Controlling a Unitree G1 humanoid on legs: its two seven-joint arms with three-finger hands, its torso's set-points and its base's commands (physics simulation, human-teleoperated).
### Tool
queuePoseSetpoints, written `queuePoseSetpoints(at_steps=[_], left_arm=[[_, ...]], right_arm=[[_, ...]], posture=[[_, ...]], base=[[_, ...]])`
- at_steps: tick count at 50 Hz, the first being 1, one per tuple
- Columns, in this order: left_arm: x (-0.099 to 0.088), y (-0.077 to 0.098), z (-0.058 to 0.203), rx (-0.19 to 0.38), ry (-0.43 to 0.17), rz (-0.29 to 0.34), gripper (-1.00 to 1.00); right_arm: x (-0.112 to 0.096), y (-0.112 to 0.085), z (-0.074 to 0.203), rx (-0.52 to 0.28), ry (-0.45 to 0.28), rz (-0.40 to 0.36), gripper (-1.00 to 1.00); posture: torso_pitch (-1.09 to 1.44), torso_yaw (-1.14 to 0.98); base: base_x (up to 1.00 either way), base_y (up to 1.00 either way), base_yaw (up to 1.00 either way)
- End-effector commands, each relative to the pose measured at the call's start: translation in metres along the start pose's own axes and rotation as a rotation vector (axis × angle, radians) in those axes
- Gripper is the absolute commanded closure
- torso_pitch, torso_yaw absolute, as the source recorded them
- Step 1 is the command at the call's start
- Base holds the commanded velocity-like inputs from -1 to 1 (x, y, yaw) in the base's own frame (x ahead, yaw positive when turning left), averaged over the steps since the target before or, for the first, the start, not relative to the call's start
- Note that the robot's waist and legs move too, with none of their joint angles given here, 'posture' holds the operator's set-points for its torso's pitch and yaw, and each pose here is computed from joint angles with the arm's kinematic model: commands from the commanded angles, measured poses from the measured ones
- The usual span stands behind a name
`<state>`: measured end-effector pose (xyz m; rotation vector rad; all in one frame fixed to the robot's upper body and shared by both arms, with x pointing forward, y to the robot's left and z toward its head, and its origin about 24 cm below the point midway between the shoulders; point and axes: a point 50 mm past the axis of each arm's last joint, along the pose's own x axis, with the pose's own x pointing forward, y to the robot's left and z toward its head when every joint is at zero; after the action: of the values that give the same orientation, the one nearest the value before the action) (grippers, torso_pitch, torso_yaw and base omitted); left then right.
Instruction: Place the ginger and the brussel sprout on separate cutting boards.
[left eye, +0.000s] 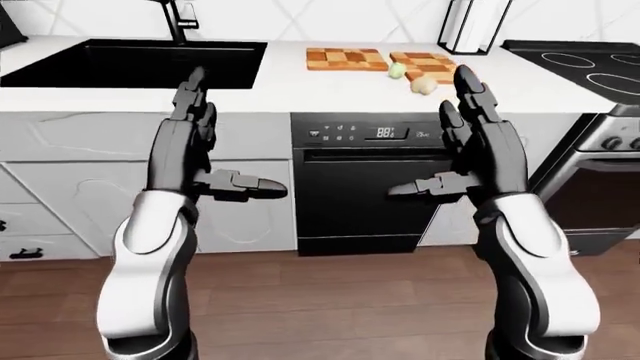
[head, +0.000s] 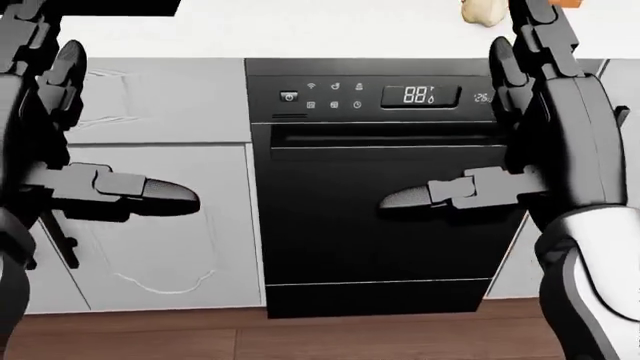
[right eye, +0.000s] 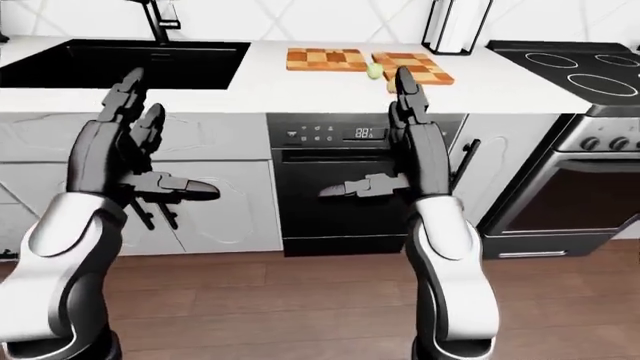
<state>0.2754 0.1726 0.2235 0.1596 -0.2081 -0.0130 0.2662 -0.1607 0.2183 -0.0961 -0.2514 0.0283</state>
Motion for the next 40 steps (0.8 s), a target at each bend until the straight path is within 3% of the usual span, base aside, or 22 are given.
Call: queuePoseSetpoints(at_steps=[1, 40], left_arm=[[-0.0023, 0.0063, 0.0219, 0.016, -0.12, 0.037, -1.0], [-0.0098, 0.0122, 0.0211, 0.042, -0.12, 0.061, -1.0]], right_arm=[[-0.0005, 0.0033, 0.0188, -0.003, -0.103, 0.016, -1.0], [-0.0047, 0.0055, 0.0223, -0.014, -0.13, 0.016, -1.0]], posture=[[0.0, 0.0], [0.0, 0.0]], base=[[0.34, -0.48, 0.0], [0.46, -0.34, 0.0]])
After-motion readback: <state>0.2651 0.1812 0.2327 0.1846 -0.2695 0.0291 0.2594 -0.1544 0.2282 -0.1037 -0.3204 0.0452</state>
